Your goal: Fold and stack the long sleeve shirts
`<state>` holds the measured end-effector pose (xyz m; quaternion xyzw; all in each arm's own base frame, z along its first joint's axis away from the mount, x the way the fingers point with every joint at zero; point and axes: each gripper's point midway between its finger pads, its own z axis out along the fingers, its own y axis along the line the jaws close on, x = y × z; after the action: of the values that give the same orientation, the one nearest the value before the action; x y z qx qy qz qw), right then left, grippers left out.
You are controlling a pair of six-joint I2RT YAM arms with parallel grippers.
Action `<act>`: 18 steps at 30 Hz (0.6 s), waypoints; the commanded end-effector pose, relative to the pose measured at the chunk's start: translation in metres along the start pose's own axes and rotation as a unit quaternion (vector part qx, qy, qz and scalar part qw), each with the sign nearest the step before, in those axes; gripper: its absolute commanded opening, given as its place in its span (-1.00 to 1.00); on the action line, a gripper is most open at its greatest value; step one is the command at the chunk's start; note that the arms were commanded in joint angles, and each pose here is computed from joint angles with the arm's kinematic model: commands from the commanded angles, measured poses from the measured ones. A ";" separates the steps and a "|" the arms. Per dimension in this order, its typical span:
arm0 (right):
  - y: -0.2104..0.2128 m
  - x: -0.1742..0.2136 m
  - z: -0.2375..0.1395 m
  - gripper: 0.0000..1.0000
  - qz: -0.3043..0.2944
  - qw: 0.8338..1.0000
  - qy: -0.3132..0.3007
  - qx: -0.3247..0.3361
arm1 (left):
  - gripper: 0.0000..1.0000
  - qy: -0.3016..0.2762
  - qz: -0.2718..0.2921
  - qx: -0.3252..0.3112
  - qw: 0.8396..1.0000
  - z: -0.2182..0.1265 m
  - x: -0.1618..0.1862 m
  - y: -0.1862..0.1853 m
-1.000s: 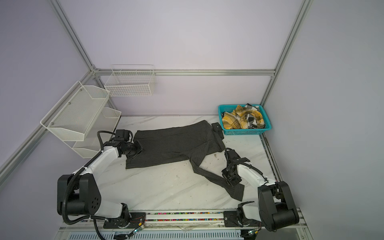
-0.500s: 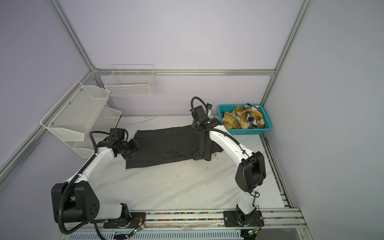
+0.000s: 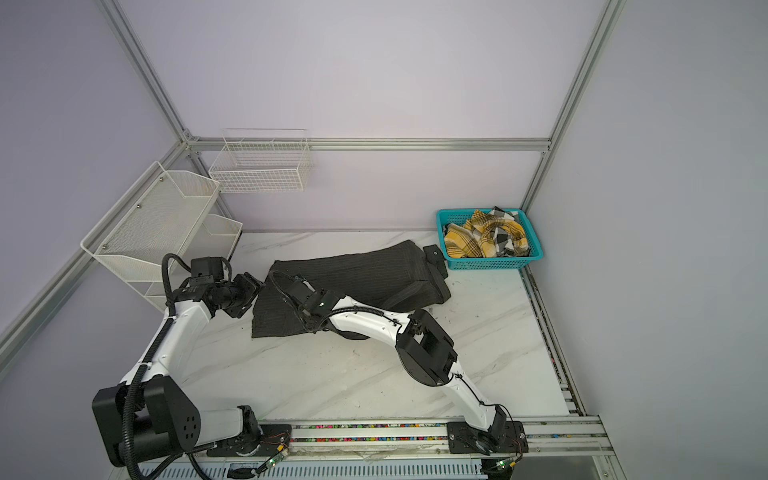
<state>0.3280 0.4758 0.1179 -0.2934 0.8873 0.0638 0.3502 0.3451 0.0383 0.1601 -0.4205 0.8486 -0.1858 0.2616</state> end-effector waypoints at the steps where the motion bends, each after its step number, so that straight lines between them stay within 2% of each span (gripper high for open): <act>1: -0.044 -0.046 -0.054 0.42 0.058 0.997 -0.056 0.018 | 0.38 0.016 -0.014 0.004 1.000 0.018 0.008 0.011; 5: -0.098 -0.032 -0.068 0.29 0.146 0.988 -0.032 0.029 | 0.30 0.031 0.014 0.034 0.999 0.027 0.010 -0.007; 8: -0.141 -0.010 -0.074 0.22 0.217 0.976 -0.011 0.024 | 0.24 0.063 0.040 0.029 0.997 0.043 0.022 -0.013; 12: -0.147 0.015 -0.083 0.20 0.228 0.974 0.007 -0.001 | 0.24 0.086 0.064 -0.021 0.994 0.062 0.046 -0.001; 15: -0.145 0.043 -0.079 0.10 0.237 0.970 0.047 0.001 | 0.05 0.105 0.064 -0.047 0.991 0.077 0.055 0.010; 18: -0.139 0.057 -0.081 0.10 0.237 0.970 0.057 -0.018 | -0.03 0.111 0.059 -0.091 0.988 0.088 0.057 0.028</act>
<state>0.3467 0.3071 0.1655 -0.0818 0.9408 0.1258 0.3040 0.3526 -0.0120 0.0652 -0.3622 0.9054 -0.1719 0.1393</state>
